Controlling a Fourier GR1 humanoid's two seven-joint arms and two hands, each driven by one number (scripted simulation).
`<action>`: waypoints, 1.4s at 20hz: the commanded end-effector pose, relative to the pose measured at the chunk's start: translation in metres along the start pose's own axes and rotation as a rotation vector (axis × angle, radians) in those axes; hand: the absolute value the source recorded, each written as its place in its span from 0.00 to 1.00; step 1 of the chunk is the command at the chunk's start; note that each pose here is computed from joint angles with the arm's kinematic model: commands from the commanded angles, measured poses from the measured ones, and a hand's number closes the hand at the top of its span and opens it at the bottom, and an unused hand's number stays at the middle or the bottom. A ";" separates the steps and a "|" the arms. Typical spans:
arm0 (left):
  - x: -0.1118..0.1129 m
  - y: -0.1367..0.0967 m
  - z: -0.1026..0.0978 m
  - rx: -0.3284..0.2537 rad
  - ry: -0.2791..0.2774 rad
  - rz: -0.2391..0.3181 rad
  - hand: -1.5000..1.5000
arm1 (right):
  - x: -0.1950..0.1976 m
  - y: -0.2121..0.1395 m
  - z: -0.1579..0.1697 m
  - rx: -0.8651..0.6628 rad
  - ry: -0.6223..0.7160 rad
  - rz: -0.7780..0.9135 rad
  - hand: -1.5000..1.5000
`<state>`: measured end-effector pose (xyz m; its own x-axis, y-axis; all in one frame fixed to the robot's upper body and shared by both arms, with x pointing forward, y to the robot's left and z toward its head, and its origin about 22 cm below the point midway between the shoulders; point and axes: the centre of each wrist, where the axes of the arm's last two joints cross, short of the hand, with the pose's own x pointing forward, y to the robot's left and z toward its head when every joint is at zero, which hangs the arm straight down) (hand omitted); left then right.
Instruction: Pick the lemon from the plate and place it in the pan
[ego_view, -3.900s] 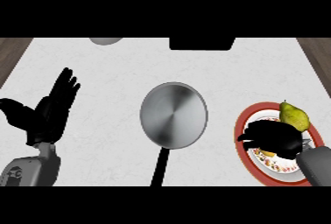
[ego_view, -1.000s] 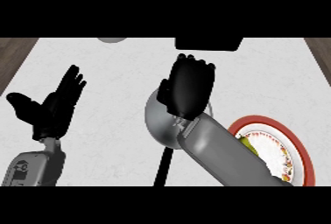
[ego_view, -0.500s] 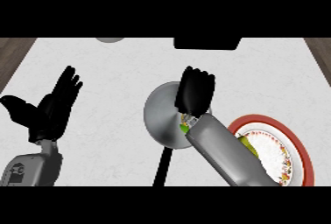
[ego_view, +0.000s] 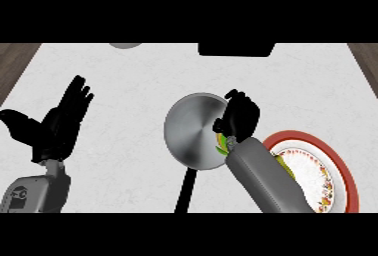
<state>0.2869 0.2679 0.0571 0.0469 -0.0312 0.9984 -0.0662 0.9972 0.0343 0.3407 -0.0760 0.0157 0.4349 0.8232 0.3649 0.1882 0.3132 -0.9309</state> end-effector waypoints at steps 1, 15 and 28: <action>0.007 -0.015 0.000 0.005 0.002 0.020 0.50 | 0.004 0.009 0.007 0.010 0.115 -0.141 0.00; 0.008 0.018 0.005 0.057 0.007 -0.004 0.50 | -0.057 -0.033 0.062 -0.189 0.051 -0.763 0.00; -0.012 0.022 0.017 0.042 0.009 -0.014 0.50 | -0.160 -0.085 0.190 -0.153 -0.063 -0.896 0.00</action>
<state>0.2676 0.2801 0.0569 0.0566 -0.0371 0.9977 -0.1138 0.9926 0.0433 0.1308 -0.1399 0.0330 0.0185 0.3630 0.9316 0.5195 0.7926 -0.3191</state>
